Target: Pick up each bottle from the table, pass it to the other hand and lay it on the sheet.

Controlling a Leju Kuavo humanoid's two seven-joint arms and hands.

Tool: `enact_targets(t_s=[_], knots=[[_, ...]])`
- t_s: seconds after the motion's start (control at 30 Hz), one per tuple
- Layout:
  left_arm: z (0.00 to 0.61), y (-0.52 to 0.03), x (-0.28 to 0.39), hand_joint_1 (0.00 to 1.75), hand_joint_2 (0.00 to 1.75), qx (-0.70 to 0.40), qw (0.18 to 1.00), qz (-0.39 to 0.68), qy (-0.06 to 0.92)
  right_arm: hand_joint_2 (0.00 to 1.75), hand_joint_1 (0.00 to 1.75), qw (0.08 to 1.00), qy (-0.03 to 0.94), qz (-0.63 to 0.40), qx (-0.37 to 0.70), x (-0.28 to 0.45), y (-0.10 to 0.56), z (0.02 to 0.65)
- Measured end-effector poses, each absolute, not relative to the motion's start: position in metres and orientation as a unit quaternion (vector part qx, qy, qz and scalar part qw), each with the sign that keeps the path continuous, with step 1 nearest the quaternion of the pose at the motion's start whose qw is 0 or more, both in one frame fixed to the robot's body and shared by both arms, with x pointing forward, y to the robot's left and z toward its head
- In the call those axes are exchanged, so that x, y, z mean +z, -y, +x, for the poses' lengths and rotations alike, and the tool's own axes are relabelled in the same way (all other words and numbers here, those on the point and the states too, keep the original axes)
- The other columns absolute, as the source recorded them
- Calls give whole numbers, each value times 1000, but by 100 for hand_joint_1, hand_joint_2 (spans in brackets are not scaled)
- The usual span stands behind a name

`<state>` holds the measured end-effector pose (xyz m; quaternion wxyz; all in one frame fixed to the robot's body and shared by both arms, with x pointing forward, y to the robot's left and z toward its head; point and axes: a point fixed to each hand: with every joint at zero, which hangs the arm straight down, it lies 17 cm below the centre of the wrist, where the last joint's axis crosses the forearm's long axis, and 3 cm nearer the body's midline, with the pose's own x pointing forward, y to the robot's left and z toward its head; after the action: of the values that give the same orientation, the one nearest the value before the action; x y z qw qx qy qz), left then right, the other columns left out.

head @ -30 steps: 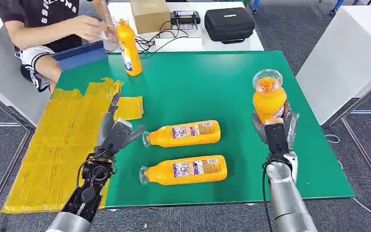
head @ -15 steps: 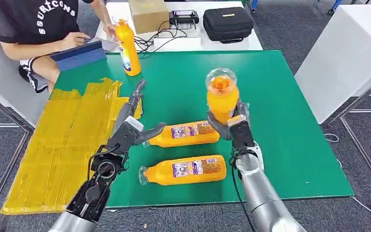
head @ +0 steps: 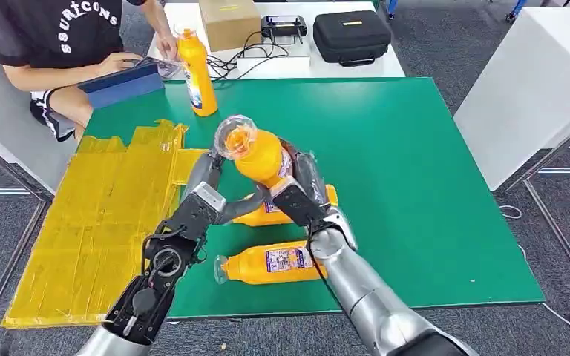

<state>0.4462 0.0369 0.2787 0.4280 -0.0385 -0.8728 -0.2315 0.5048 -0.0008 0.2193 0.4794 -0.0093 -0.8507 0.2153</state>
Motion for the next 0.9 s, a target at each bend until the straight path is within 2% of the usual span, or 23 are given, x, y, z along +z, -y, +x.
enact_targets(t_s=[0.6,0.63,0.7,0.73,0.9], knots=[[447,-33,286,0,175,-229,425,-54,874,175,175,457,841,-30,287,210,-48,482],[447,-32,286,152,175,-228,427,-57,873,175,175,459,840,-30,288,209,-49,482],[447,-31,285,154,175,-228,429,-66,871,175,175,461,839,-28,286,208,-52,480],[447,-31,284,173,175,-226,431,-70,871,175,175,461,840,-27,286,209,-53,480],[449,-32,284,175,175,-221,433,-79,870,175,175,458,841,-30,288,211,-55,481]])
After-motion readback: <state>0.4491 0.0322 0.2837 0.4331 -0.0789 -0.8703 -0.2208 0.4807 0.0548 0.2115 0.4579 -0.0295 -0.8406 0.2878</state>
